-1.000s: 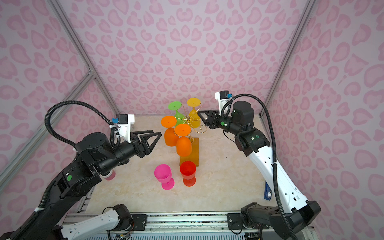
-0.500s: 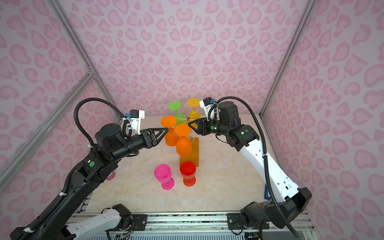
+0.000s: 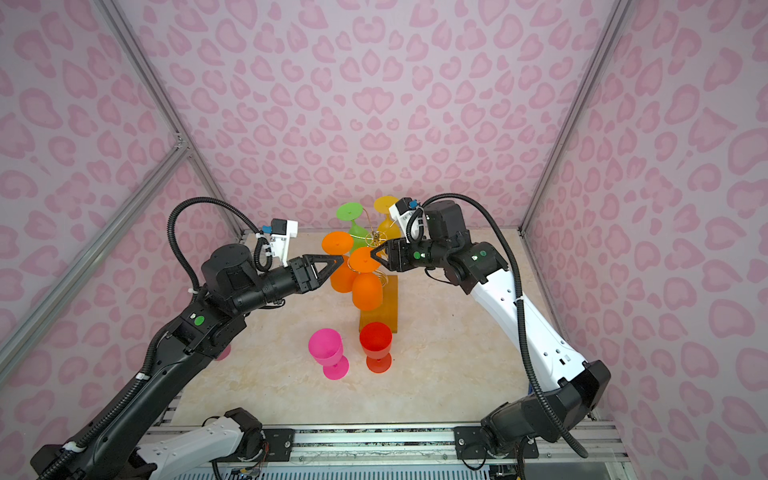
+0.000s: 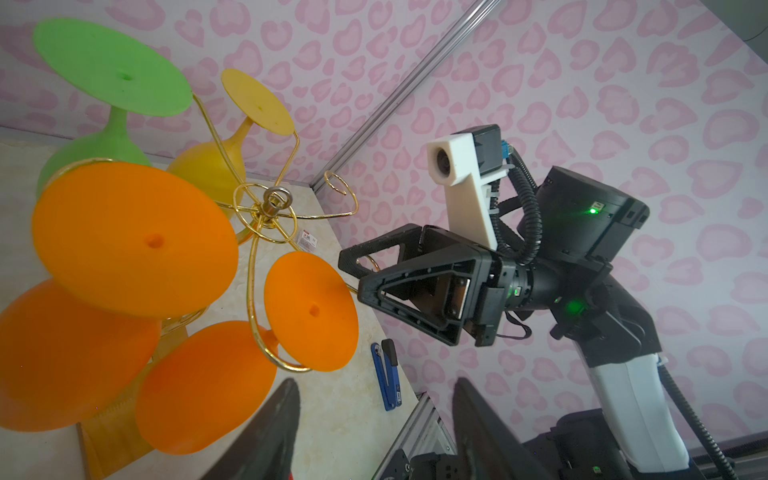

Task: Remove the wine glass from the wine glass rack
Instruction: 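Reach the right gripper to an orange glass foot while the left approaches another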

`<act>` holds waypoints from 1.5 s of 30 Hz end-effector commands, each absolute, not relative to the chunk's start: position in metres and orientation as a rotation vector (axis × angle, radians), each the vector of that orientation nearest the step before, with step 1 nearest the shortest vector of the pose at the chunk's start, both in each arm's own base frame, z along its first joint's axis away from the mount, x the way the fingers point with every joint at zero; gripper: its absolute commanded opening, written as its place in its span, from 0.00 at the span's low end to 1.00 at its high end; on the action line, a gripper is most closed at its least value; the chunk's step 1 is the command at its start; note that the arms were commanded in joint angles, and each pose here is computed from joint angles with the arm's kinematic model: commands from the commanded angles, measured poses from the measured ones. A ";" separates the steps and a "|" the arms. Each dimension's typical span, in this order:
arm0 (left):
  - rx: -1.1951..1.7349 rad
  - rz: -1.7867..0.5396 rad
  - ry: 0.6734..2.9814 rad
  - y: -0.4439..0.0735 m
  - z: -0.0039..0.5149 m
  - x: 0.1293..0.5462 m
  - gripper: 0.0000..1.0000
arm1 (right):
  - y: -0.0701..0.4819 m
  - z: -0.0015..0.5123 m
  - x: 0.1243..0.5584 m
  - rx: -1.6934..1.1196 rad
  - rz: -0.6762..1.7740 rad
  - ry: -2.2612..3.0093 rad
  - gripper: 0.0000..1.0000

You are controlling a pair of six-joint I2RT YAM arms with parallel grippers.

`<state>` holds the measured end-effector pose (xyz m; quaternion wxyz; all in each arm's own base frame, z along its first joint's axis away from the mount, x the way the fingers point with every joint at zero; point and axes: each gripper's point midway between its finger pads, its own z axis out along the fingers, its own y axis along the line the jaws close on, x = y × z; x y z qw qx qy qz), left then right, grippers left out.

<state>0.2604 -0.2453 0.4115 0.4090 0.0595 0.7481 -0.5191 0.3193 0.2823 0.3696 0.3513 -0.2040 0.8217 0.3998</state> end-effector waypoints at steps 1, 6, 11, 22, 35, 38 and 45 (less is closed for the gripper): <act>0.178 -1.347 1.842 -0.249 0.421 0.259 0.61 | 0.287 0.369 0.319 -0.542 1.057 2.132 0.52; 0.179 -1.344 1.835 -0.248 0.423 0.258 0.61 | 0.288 0.369 0.319 -0.544 1.053 2.133 0.52; 0.175 -1.335 1.841 -0.247 0.420 0.258 0.61 | 0.291 0.365 0.318 -0.539 1.086 2.139 0.52; 0.171 -1.297 1.823 -0.238 0.424 0.256 0.61 | 0.296 0.363 0.317 -0.519 1.144 2.141 0.50; 0.167 -1.258 1.810 -0.229 0.427 0.255 0.61 | 0.300 0.362 0.313 -0.530 1.182 2.174 0.40; 0.166 -1.255 1.810 -0.228 0.427 0.255 0.61 | 0.301 0.360 0.312 -0.535 1.190 2.188 0.40; 0.167 -1.243 1.811 -0.227 0.427 0.257 0.61 | 0.303 0.361 0.310 -0.534 1.239 2.206 0.40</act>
